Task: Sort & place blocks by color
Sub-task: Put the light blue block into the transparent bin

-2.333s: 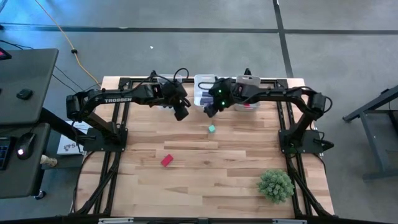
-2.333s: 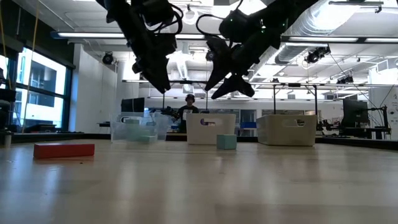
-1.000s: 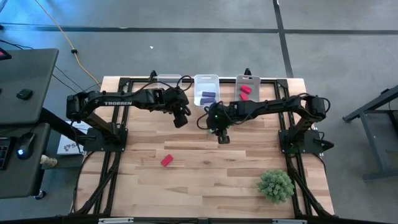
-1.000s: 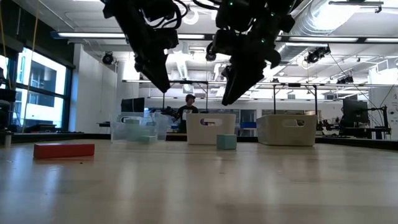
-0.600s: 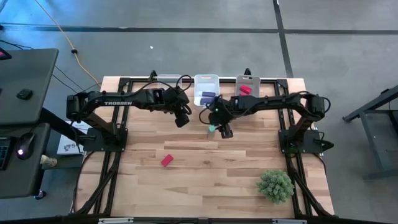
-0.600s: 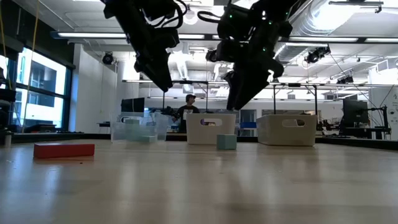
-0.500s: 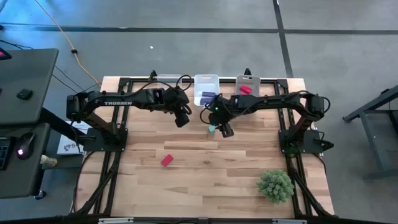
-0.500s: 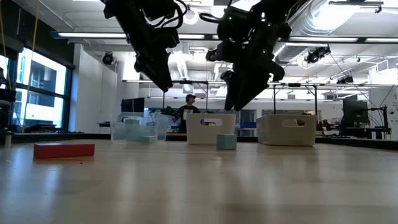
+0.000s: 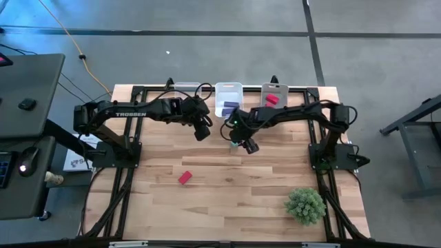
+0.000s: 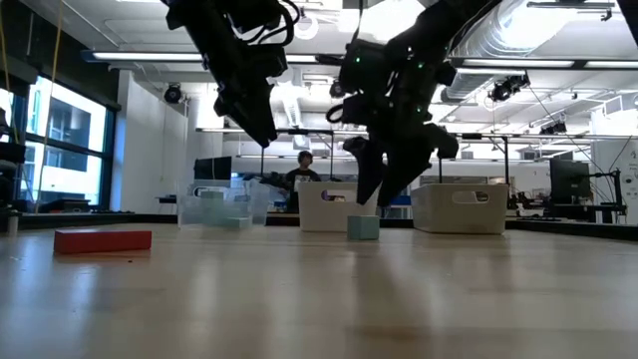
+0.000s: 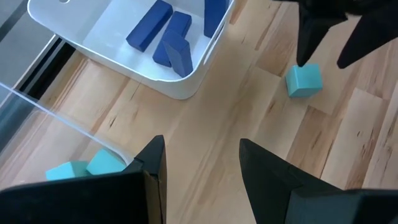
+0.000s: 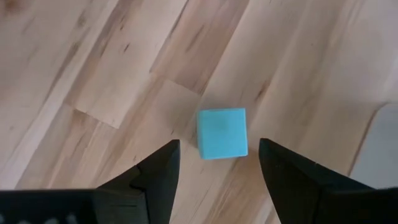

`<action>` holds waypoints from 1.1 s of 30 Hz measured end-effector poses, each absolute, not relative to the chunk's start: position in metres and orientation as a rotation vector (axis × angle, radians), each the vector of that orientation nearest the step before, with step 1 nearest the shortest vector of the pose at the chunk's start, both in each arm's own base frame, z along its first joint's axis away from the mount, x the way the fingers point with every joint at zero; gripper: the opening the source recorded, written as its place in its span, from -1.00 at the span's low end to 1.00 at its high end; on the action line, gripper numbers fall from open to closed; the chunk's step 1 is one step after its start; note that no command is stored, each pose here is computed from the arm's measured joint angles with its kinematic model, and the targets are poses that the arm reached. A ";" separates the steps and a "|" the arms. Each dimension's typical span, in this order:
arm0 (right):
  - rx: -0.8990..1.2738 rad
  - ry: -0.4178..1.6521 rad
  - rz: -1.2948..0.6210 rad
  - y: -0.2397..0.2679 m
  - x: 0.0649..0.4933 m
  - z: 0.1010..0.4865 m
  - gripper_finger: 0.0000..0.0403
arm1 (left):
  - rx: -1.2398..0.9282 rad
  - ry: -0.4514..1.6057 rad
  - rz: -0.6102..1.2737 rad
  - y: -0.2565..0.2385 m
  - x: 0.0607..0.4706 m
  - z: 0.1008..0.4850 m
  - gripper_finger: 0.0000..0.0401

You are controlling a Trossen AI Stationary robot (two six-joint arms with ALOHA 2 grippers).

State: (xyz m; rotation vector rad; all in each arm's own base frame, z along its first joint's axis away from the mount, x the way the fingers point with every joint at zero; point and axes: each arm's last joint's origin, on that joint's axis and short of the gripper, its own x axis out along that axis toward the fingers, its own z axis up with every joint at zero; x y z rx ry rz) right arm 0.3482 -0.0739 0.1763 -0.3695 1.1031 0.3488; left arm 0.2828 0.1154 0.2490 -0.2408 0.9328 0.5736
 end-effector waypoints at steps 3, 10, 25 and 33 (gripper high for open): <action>-0.366 1.112 0.352 -0.074 0.350 0.170 0.04 | -0.241 0.933 0.574 0.115 0.283 0.249 -0.38; -0.367 1.130 0.349 -0.076 0.355 0.157 0.04 | -0.241 0.934 0.574 0.115 0.283 0.249 -0.38; -0.364 1.141 0.351 -0.077 0.359 0.146 0.02 | -0.238 0.935 0.572 0.115 0.283 0.249 -0.38; -0.338 1.152 0.340 -0.077 0.358 0.145 -0.41 | -0.238 0.935 0.572 0.115 0.283 0.249 -0.38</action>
